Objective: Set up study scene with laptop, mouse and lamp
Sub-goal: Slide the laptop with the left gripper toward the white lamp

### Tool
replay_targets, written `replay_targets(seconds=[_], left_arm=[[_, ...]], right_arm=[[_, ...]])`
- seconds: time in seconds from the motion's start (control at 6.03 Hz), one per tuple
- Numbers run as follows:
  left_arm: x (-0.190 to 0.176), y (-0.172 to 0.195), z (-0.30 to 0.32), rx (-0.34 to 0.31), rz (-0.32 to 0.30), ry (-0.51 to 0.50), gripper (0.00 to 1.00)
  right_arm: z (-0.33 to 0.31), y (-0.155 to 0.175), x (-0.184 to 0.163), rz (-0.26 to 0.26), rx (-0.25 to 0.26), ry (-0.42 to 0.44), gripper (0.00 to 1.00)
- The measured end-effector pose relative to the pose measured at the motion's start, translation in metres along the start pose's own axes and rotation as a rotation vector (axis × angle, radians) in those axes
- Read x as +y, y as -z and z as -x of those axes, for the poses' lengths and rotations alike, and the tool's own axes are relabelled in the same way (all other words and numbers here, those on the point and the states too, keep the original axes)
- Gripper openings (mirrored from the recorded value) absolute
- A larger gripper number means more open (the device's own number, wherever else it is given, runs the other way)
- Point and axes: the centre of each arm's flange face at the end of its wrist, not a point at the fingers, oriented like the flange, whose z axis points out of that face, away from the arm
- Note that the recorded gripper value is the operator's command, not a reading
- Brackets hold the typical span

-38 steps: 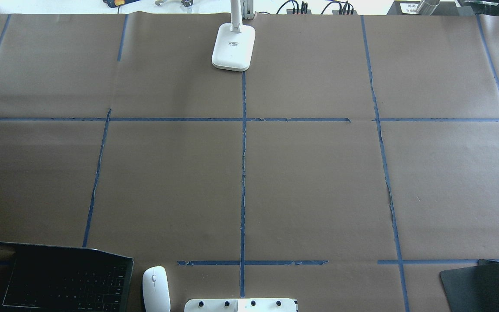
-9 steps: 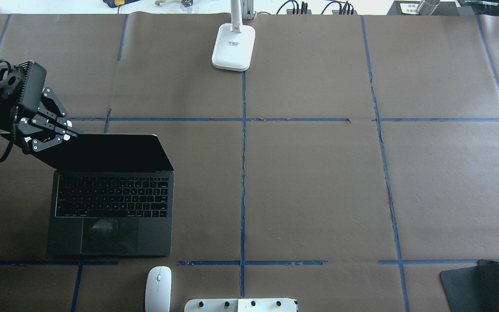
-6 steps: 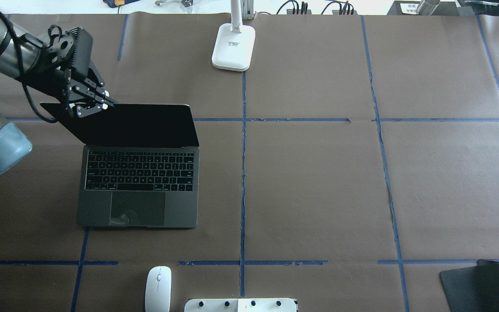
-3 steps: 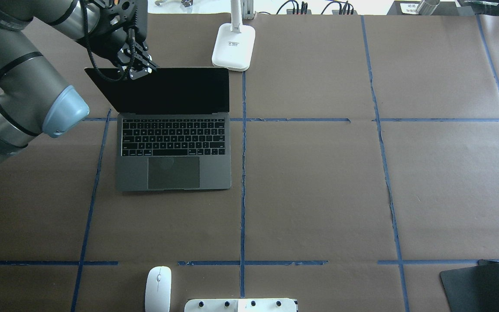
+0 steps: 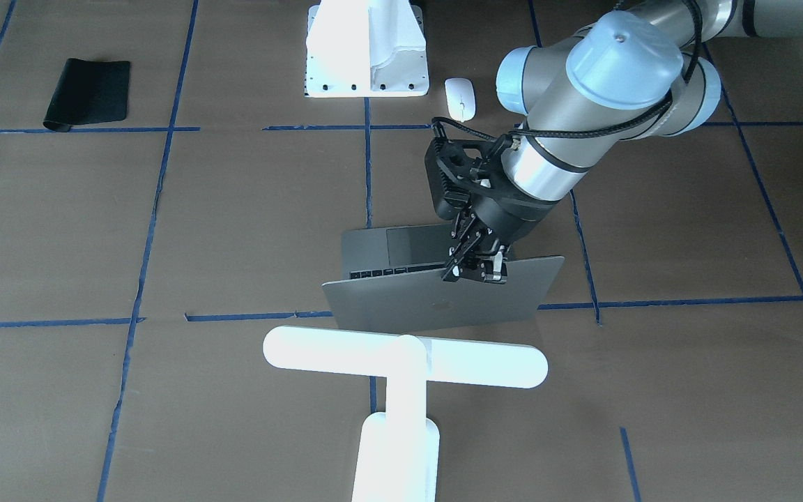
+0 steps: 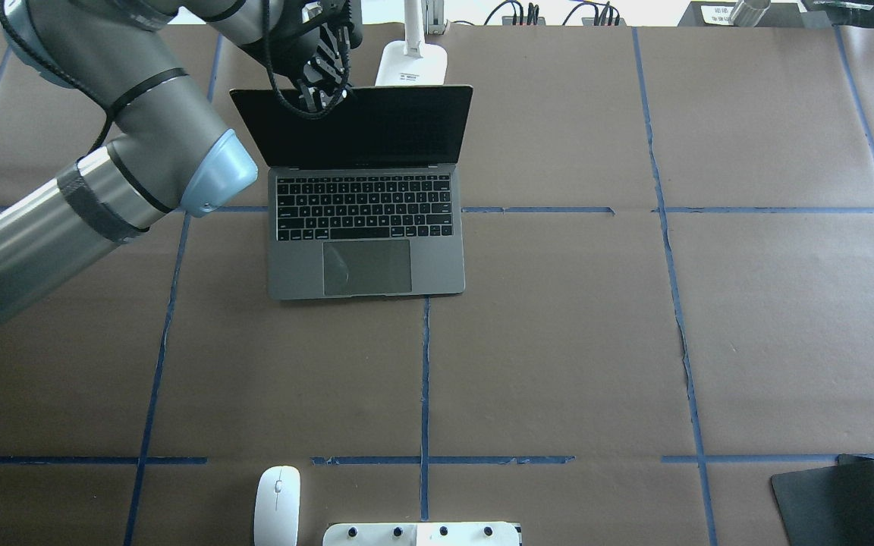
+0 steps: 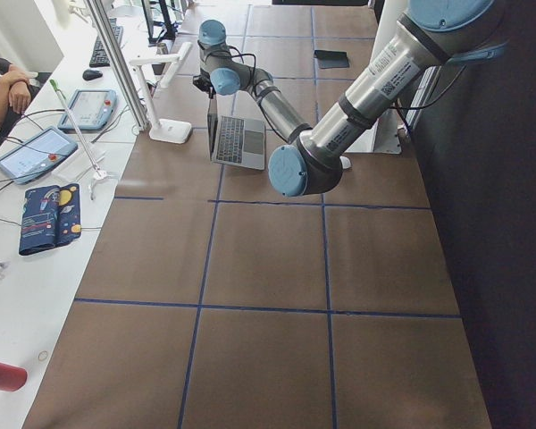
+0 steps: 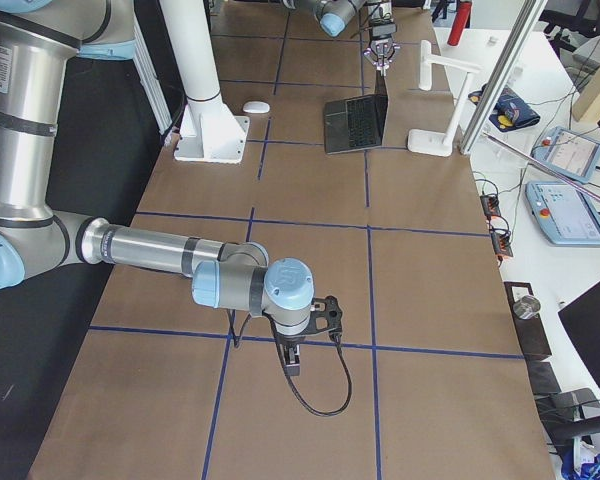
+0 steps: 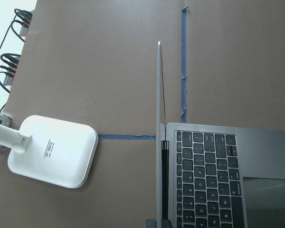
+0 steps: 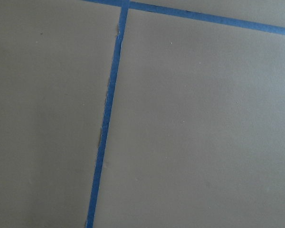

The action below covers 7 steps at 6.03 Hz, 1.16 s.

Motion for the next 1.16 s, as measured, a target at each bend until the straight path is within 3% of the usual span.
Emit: replay_targets(seconds=[0.5, 1.0, 1.16], left_arm=[[-0.013, -0.034, 0.015, -0.050, -0.004, 0.016, 0.11], [0.003, -0.037, 0.028, -0.061, 0.022, -0.030, 0.11], [0.010, -0.036, 0.036, -0.066, 0.035, -0.057, 0.26]], right_arm=[[-0.003, -0.004, 0.002, 0.008, 0.000, -0.004, 1.00], [-0.004, -0.004, 0.002, 0.009, 0.000, -0.005, 1.00], [-0.004, -0.004, 0.002, 0.009, 0.000, -0.004, 1.00]])
